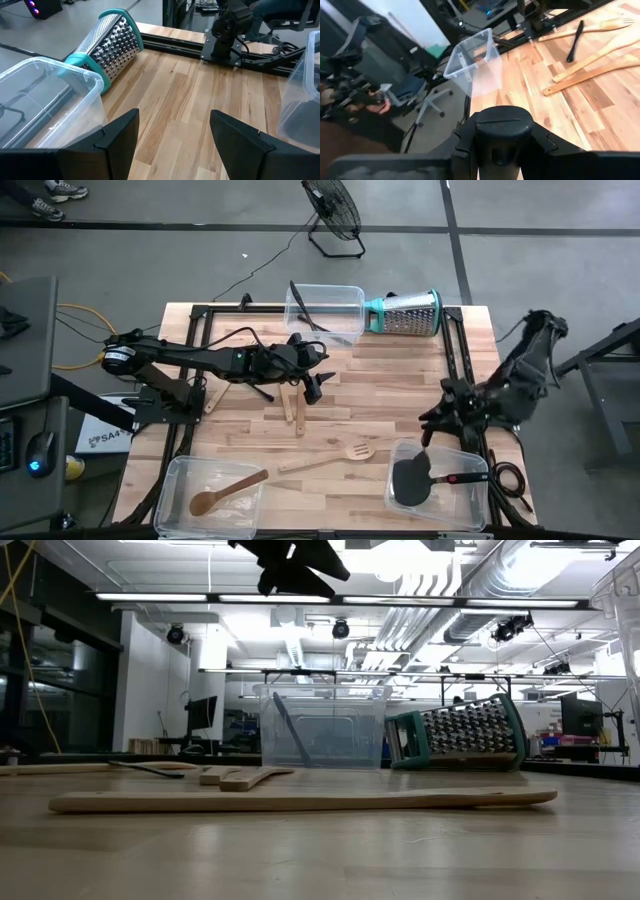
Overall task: Pick & Place Kitchen Items
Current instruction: Put the black spatula into the bottom right transparent bin
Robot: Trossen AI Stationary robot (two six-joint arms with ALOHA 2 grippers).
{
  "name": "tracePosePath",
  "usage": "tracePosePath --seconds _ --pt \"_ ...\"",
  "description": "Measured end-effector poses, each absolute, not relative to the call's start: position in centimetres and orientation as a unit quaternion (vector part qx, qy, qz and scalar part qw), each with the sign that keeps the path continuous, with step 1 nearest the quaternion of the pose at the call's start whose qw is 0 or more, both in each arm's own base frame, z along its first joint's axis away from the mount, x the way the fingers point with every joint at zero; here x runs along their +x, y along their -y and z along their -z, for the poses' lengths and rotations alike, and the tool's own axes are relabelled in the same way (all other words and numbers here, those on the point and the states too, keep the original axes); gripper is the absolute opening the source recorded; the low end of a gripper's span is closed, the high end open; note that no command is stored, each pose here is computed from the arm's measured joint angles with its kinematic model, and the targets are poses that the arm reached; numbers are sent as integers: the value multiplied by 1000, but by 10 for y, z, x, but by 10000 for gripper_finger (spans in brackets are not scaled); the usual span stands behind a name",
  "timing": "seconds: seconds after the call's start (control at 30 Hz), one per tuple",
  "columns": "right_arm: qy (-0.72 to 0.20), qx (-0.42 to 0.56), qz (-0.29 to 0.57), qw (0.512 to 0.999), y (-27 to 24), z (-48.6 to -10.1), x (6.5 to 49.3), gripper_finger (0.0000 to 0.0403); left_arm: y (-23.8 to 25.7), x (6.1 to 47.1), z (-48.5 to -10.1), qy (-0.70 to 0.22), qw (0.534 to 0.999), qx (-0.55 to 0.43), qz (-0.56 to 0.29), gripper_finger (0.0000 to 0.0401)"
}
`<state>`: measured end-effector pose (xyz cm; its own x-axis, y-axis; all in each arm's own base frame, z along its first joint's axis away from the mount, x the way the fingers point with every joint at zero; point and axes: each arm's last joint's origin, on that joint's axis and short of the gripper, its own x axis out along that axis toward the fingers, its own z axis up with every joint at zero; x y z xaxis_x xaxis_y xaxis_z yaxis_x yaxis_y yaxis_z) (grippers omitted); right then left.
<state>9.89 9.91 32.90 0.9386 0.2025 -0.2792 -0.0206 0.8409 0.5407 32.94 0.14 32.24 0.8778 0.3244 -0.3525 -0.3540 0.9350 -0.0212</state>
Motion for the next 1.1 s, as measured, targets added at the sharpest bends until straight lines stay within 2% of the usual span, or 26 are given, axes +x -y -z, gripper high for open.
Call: tracePosePath --seconds 0.5,0.97,1.1 --pt "-110 265 44 957 -170 -292 89 87 -1 329 -322 -174 968 -42 -175 242" --pt "-155 269 22 950 -189 -275 88 88 -1 330 -322 -176 970 -45 -163 242" --pt "-185 295 13 937 -187 -274 86 149 -1 330 -322 -176 970 -45 -163 242"
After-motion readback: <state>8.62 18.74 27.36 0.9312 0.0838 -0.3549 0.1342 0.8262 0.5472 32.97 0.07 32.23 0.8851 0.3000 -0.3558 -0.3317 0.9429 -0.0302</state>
